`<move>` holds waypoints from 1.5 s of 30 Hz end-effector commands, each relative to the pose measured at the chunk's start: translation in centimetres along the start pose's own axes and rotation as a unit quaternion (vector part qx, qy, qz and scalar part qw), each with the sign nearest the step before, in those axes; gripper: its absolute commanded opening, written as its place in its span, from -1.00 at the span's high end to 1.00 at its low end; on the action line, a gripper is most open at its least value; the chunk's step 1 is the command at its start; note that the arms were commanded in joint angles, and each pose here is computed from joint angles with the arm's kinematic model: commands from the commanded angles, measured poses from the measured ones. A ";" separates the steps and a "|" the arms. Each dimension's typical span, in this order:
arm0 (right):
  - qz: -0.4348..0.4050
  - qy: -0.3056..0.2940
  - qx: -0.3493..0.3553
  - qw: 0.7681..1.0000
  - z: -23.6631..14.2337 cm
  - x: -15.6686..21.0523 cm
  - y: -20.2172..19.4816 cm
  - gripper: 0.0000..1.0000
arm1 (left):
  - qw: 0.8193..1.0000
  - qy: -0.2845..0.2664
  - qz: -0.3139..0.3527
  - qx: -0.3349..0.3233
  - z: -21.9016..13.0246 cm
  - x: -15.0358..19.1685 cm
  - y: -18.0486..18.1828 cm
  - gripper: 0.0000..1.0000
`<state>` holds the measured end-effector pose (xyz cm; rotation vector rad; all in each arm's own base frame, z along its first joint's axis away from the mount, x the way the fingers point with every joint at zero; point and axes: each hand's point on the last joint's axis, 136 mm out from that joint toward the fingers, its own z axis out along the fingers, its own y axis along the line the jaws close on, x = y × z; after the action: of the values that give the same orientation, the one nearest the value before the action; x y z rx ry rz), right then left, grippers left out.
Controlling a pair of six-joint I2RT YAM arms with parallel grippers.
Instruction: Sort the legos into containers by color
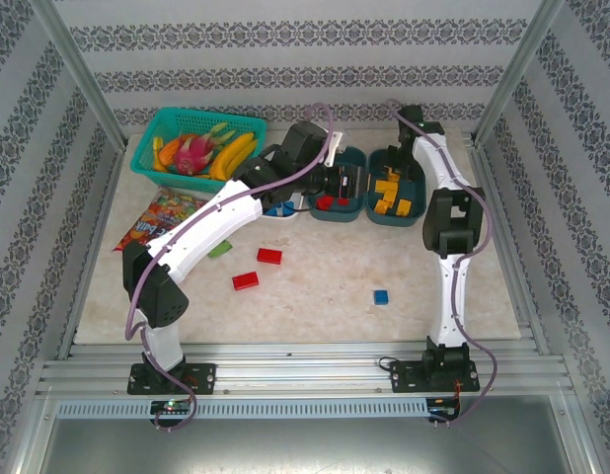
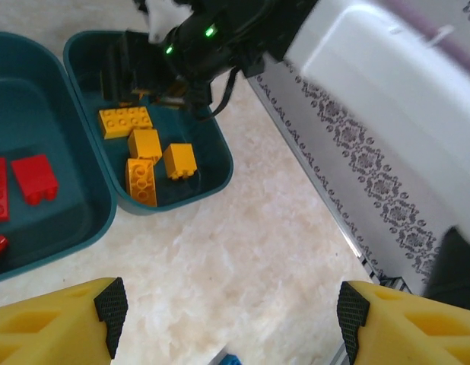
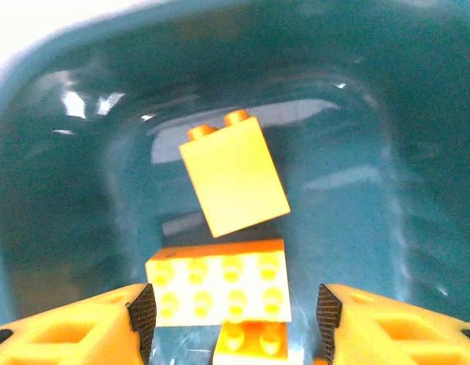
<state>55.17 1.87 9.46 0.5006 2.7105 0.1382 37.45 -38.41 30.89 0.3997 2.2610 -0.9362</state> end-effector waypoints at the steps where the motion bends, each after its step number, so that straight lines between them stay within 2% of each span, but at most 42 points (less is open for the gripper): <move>1: 0.011 -0.089 -0.018 0.996 -8.3 -1.7 0.6 -0.20 | 1.000 0.015 0.007 0.001 -0.4 1.2 -0.5 -0.53; 5: 0.033 -0.124 -0.017 0.992 -13.0 1.8 -1.5 -0.20 | 1.000 0.019 -0.020 0.006 -0.2 2.4 -0.1 -0.54; 10: 0.047 -0.113 -0.033 0.992 -16.2 9.2 -3.3 -0.19 | 0.997 0.063 -0.039 0.015 0.9 5.5 0.1 -0.54; 17: 0.028 -0.072 -0.071 0.994 -20.6 21.3 -4.1 -0.37 | 0.979 0.204 -0.024 -0.018 4.4 15.1 -0.4 -0.57; 22: 0.024 -0.063 -0.099 0.993 -23.6 26.9 -5.1 -0.43 | 0.954 0.287 -0.065 -0.062 7.2 21.0 -0.3 -0.57; 26: 0.009 -0.091 -0.129 0.987 -26.3 29.0 -5.9 -0.43 | 0.934 0.331 -0.089 -0.098 9.3 24.6 -1.0 -0.56; 31: -0.007 -0.136 -0.176 0.975 -29.4 30.2 -6.7 -0.43 | 0.920 0.354 -0.091 -0.140 11.2 27.4 -2.2 -0.55; 34: -0.013 -0.145 -0.185 0.972 -30.4 30.7 -7.1 -0.43 | 0.918 0.351 -0.089 -0.162 11.9 27.9 -2.4 -0.54; 38: -0.011 -0.148 -0.191 0.970 -30.7 31.2 -7.5 -0.44 | 0.911 0.351 -0.097 -0.194 12.6 28.8 -1.7 -0.42; 45: -0.009 -0.155 -0.210 0.965 -31.3 31.4 -7.3 -0.43 | 0.917 0.320 -0.066 -0.229 14.9 29.0 -0.7 -0.31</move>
<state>14.16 5.32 25.88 0.3500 2.2920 0.5360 22.32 -49.55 5.30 0.4050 3.0404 -0.4712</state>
